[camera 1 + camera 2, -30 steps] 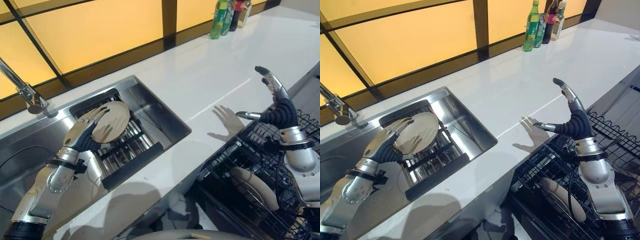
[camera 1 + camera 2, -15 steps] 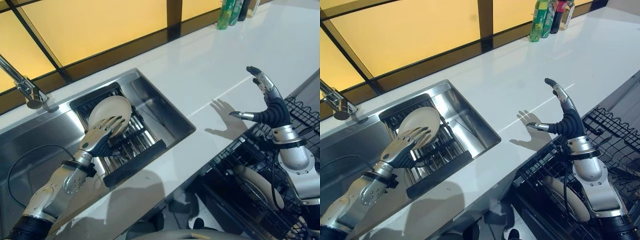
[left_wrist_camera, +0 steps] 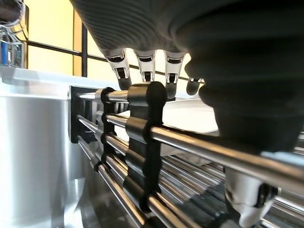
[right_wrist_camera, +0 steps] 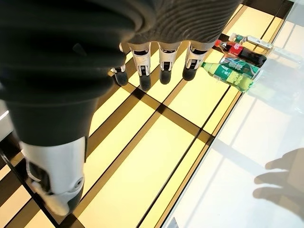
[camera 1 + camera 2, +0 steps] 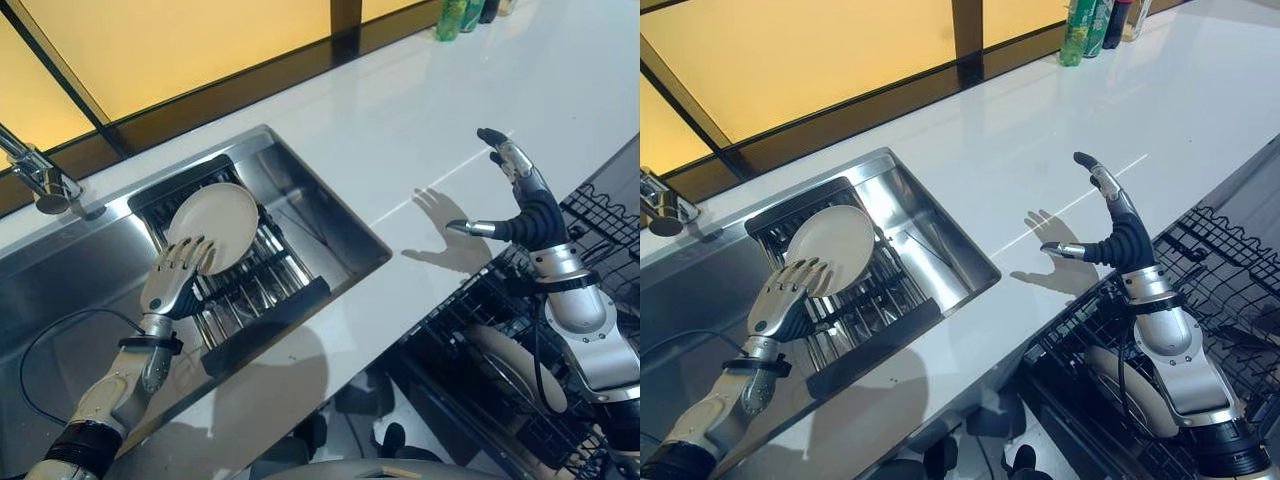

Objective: Pick up plates and place into dishwasher.

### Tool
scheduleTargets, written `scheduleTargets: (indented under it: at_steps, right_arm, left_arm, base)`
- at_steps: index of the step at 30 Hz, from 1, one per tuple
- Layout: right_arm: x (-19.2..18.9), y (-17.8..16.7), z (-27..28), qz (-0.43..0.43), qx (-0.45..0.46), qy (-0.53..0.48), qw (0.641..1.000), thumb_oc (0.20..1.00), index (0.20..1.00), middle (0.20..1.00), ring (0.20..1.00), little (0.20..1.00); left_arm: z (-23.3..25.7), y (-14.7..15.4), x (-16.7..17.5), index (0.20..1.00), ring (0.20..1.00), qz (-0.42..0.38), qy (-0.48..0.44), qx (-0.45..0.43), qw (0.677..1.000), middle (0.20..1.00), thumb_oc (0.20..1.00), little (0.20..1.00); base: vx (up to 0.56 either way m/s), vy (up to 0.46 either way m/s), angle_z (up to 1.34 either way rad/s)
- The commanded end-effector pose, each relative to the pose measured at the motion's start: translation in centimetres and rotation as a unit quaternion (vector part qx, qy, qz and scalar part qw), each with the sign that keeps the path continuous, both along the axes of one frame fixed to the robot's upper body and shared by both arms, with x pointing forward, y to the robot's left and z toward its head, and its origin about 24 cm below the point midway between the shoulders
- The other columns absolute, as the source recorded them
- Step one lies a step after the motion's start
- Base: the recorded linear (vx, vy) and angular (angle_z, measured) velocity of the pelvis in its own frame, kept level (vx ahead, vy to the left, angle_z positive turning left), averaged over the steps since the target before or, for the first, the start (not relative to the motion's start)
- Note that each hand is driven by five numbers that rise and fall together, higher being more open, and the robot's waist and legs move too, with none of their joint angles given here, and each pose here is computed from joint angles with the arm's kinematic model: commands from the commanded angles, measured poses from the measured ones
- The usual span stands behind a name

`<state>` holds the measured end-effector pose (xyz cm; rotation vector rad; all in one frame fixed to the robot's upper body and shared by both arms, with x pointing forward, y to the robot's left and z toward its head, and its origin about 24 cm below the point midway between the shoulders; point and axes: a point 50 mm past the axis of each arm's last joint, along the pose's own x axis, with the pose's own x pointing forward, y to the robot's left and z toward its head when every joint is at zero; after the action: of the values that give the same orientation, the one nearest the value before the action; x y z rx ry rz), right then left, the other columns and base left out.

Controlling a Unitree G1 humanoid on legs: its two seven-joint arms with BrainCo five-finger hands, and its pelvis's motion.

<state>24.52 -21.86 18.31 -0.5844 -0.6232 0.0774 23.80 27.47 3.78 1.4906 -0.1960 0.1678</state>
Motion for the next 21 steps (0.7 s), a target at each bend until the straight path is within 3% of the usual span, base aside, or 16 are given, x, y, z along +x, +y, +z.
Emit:
scheduleTargets:
  at_steps: [1,21]
  right_arm:
    - [-0.3,1.0,2.6,0.026,-0.019,-0.06,0.998,1.0,1.0,1.0,1.0,1.0]
    - [0.1,1.8,1.3,0.018,0.007,-0.045,0.999,1.0,1.0,1.0,1.0,1.0]
  left_arm:
    - [1.3,1.4,1.0,1.0,1.0,0.024,-0.045,0.033,0.998,1.0,1.0,1.0]
    - [3.1,1.0,1.7,1.0,1.0,0.074,-0.245,0.026,0.966,1.0,1.0,1.0]
  base:
    - [0.03,0.004,-0.01]
    - [0.03,-0.012,0.0]
